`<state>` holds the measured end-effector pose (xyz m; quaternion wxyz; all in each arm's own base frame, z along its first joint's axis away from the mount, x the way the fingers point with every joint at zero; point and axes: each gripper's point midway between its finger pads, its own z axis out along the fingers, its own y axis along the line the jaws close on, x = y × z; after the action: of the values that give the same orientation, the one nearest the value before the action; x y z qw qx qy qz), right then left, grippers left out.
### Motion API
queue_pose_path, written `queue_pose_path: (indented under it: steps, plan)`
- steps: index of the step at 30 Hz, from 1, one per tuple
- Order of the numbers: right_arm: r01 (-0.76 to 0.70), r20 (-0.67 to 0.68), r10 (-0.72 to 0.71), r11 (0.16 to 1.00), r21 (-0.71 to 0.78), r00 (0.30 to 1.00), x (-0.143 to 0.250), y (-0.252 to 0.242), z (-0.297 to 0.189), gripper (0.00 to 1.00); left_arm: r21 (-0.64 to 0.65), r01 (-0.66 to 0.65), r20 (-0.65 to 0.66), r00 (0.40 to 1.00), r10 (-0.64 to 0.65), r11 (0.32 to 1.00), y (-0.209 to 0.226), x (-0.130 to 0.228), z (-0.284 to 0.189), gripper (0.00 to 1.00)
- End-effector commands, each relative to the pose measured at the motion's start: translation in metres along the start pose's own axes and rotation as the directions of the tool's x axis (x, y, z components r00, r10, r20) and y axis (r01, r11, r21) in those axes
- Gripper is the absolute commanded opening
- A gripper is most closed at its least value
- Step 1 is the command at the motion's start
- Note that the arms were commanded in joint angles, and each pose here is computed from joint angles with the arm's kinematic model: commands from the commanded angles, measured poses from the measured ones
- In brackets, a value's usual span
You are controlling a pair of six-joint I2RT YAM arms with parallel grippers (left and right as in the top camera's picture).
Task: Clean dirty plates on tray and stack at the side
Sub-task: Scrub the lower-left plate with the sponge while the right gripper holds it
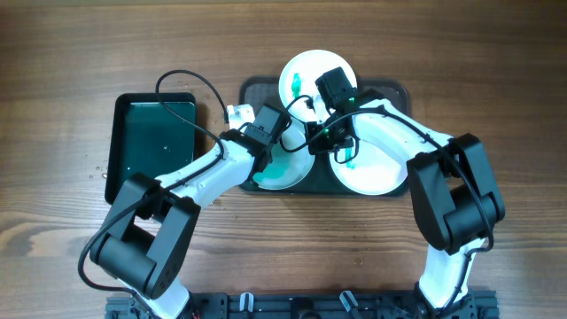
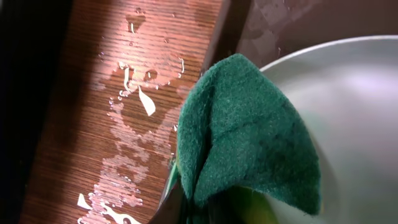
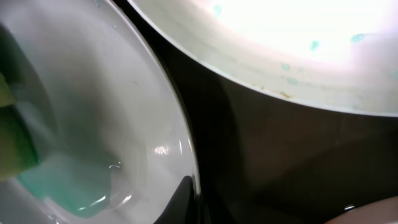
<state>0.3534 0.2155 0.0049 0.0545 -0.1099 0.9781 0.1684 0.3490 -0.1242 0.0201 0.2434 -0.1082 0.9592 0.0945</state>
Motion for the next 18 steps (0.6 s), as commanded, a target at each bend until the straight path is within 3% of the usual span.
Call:
queue_pose_path:
  steps: [1,6,13,18]
  plan:
    - [-0.009,-0.018,0.010,0.999,0.032,1.000,0.003,-0.009,0.006,0.05,0.095,0.073,0.078,0.994,-0.081,0.993,-0.006,-0.032,-0.023,0.04]
    - [-0.010,-0.014,0.011,0.999,0.031,1.000,0.003,-0.009,0.006,0.05,0.458,0.097,-0.073,0.995,-0.071,0.884,-0.075,-0.019,-0.046,0.04]
    - [-0.008,-0.010,0.009,1.000,0.030,1.000,0.001,-0.009,0.006,0.06,0.372,0.082,-0.157,0.987,-0.024,0.925,-0.071,0.014,-0.005,0.04]
    - [-0.005,-0.007,0.006,1.000,0.029,1.000,0.001,-0.008,0.005,0.04,0.118,0.043,-0.042,0.998,-0.038,0.992,-0.023,0.002,0.011,0.04]
